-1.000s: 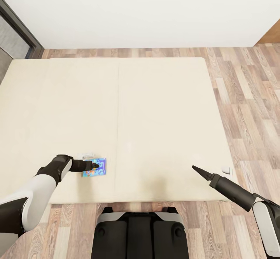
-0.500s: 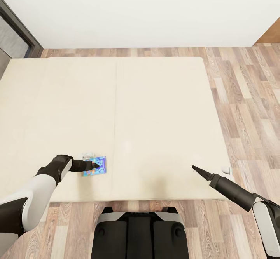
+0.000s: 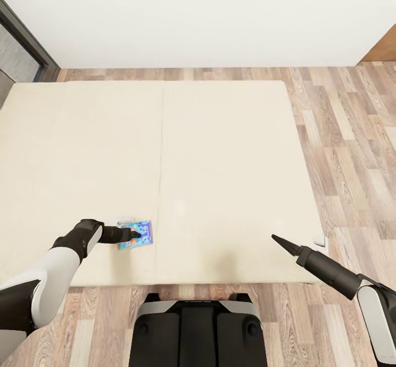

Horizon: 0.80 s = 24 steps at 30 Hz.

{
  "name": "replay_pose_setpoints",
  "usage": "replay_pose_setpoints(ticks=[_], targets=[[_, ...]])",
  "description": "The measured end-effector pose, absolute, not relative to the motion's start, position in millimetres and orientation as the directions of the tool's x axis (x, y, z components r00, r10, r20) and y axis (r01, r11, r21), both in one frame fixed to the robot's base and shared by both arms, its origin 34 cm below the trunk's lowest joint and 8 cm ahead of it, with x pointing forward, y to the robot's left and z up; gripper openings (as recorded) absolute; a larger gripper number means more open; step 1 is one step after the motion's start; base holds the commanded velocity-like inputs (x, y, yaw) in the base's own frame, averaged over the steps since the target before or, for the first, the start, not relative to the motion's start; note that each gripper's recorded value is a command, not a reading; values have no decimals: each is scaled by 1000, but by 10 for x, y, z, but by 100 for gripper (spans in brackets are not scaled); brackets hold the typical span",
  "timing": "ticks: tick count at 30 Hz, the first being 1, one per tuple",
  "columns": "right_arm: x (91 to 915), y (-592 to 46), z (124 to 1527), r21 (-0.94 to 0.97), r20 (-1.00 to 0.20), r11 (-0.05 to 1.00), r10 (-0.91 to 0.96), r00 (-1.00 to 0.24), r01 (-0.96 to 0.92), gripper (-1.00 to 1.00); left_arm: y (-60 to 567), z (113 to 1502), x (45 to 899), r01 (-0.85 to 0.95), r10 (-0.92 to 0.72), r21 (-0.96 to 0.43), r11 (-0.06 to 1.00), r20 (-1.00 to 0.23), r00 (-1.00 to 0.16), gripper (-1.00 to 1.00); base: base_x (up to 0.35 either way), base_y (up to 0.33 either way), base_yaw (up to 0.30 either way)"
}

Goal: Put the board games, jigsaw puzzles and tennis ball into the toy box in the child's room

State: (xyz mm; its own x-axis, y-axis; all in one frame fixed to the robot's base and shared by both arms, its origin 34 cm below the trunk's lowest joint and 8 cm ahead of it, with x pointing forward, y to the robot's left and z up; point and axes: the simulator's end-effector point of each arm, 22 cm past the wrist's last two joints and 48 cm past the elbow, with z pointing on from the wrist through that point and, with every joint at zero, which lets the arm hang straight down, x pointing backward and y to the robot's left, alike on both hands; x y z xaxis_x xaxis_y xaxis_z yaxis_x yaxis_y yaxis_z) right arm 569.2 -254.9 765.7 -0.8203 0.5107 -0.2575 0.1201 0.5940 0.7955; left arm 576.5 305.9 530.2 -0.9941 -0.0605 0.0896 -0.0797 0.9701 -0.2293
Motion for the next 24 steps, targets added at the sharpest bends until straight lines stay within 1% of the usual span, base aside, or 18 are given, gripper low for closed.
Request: replay_pose_setpoints(ticks=[6,11,15,19,24], targets=[[5692,-2550,7657,795,-258,594,511,-820,120,100,3056,5302,5765,-79,-60,-229,970,90,-994,100,0,-28,0],[5692,-2550,7658,795,-258,594,511,-820,120,100,3049,5300,5765,-78,-59,-229,970,89,-994,100,0,-202,0],[5691,-2550,7656,795,-257,594,511,-820,120,100,3047,5301,5765,-79,-60,-230,970,90,-994,100,0,-112,0],[5692,-2551,7657,795,-258,594,511,-820,120,100,3040,5299,5766,-78,-58,-230,970,89,-994,100,0,-222,0],[5692,-2554,7657,795,-258,594,511,-820,120,100,3037,5299,5768,-78,-59,-231,970,88,-994,100,0,-80,0]])
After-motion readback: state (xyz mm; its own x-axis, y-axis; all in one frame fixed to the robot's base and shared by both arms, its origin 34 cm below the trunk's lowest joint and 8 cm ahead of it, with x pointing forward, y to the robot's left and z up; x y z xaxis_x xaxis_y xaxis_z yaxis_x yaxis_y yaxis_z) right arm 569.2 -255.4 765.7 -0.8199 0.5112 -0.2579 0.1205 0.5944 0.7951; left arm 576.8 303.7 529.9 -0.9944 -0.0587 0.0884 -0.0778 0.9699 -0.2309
